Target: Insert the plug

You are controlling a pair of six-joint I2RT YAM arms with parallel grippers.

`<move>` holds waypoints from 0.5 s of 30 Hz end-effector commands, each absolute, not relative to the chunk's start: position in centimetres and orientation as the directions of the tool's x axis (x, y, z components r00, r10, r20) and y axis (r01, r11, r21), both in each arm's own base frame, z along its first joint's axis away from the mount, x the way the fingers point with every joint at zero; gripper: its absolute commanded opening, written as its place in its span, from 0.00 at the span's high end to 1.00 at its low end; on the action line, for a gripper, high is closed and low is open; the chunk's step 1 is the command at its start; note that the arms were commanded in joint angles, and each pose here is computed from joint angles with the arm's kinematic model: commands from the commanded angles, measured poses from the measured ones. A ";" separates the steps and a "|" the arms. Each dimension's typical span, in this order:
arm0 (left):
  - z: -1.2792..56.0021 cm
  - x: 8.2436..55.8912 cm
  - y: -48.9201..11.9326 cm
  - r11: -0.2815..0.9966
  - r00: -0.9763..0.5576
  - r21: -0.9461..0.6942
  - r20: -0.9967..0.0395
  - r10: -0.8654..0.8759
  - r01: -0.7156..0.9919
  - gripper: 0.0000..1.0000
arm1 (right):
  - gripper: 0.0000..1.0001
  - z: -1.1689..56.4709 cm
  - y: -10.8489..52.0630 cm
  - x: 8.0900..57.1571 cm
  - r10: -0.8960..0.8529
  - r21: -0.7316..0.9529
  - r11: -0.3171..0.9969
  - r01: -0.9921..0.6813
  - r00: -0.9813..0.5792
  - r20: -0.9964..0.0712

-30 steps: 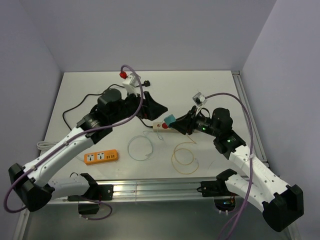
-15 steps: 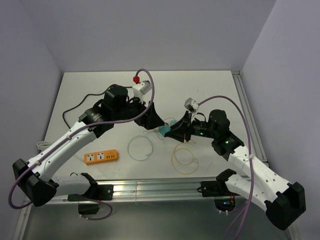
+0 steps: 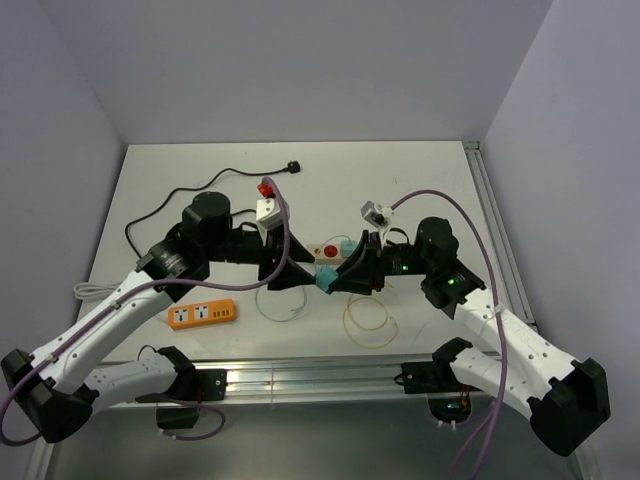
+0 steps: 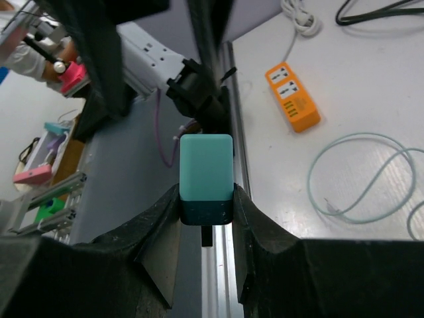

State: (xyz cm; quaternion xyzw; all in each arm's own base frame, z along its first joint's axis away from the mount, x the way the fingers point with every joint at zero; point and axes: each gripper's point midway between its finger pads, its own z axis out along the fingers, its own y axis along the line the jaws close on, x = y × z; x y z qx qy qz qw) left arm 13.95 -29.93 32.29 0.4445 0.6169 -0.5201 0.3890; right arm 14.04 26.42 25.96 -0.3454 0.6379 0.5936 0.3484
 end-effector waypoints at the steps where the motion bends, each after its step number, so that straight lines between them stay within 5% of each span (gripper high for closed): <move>1: 33.1 12.7 -30.2 -0.056 -0.238 -0.248 -0.960 0.151 0.967 0.42 | 1.00 30.5 26.2 11.8 0.014 0.420 -0.082 -0.904 -0.423 -0.906; 15: 33.5 12.0 -31.1 -0.154 -0.298 -0.325 -0.939 0.173 0.933 0.44 | 1.00 31.4 26.5 11.6 0.025 0.383 -0.082 -0.920 -0.386 -0.922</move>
